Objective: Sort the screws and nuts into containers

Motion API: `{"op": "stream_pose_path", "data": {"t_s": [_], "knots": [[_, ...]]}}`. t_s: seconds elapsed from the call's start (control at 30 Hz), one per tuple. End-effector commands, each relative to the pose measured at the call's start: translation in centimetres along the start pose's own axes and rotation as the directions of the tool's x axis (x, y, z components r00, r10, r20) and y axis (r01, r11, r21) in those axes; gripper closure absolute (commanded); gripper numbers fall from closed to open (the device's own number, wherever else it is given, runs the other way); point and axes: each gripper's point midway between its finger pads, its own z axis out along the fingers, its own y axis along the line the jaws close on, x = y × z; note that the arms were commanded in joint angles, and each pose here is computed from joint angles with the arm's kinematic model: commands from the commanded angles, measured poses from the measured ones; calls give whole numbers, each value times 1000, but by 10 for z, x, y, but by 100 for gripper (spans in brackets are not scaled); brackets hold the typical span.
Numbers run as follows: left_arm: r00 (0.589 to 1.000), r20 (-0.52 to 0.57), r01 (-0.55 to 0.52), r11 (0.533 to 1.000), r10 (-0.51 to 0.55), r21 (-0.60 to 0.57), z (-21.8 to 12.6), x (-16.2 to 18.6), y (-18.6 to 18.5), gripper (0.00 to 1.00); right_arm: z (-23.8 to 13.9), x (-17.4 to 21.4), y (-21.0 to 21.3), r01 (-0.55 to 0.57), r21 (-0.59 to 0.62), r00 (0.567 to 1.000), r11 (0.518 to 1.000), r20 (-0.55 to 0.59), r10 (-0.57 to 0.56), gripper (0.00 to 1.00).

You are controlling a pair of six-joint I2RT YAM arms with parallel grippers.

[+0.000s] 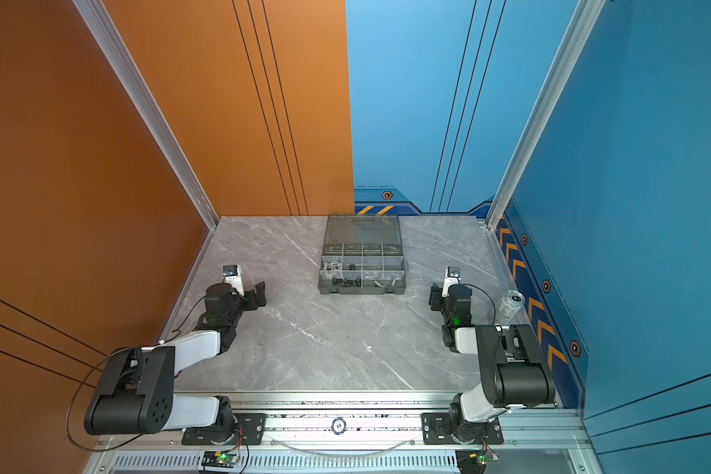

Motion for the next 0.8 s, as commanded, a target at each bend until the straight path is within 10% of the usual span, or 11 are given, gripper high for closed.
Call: {"op": "stream_pose_path", "data": {"t_s": [0.0,0.77], "knots": [[1000,28,-13,1000,13,-6,-2,-4,3,2,-2,-8,-2,5,35,999,999,40,-7,32],[995,78,-52,994,59,-92,16,10,12,2,-1,-8,-4,-5,42,999,999,38,3,11]]}}
